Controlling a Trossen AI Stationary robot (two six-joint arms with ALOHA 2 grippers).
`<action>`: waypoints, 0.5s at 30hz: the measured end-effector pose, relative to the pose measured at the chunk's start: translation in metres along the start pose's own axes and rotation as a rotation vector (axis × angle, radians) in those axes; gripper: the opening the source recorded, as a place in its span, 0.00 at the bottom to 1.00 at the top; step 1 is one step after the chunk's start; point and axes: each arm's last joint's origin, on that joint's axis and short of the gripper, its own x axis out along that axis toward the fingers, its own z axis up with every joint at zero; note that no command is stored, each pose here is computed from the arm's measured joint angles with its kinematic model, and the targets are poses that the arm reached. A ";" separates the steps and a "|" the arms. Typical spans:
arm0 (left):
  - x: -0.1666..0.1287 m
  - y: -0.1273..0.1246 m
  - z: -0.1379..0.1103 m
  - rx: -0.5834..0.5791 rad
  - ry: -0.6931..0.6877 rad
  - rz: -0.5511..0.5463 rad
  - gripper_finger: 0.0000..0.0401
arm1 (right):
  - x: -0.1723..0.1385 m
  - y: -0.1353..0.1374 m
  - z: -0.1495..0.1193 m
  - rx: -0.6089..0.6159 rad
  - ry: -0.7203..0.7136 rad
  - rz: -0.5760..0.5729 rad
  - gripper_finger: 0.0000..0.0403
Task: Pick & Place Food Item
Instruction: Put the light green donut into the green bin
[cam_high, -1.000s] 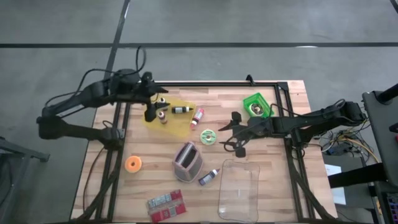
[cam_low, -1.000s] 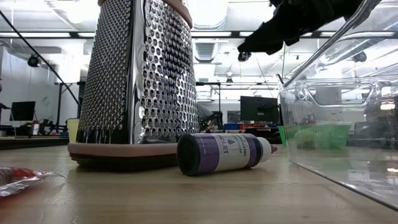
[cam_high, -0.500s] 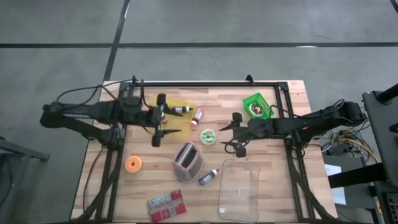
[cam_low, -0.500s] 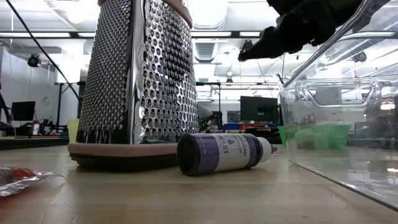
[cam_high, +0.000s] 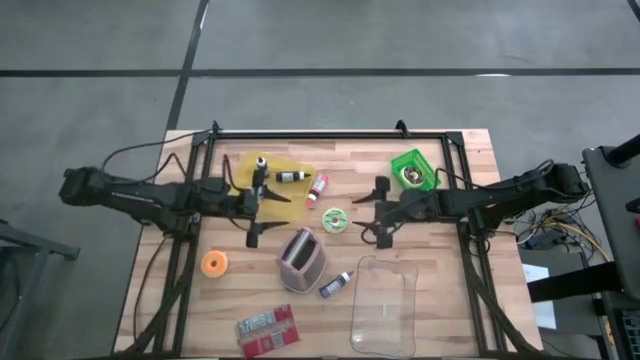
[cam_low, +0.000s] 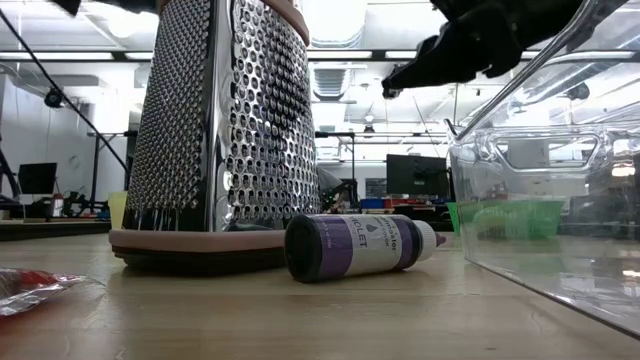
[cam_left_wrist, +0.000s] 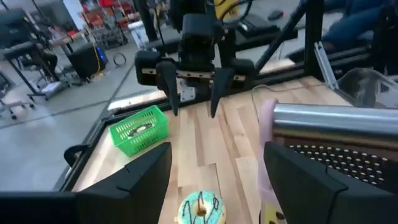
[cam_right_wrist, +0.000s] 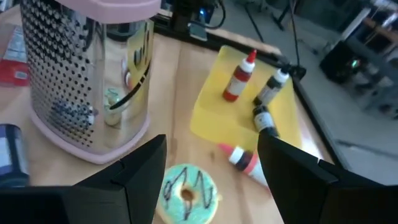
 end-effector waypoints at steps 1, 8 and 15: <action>-0.003 -0.001 -0.004 -0.003 -0.027 0.007 0.65 | 0.001 -0.002 0.000 -0.014 -0.005 -0.008 0.61; -0.017 -0.007 -0.035 -0.033 -0.180 0.045 0.65 | 0.006 -0.039 -0.010 0.026 -0.019 0.025 0.61; -0.019 -0.009 -0.045 -0.040 -0.177 0.044 0.65 | 0.026 -0.085 -0.026 0.182 0.005 0.131 0.61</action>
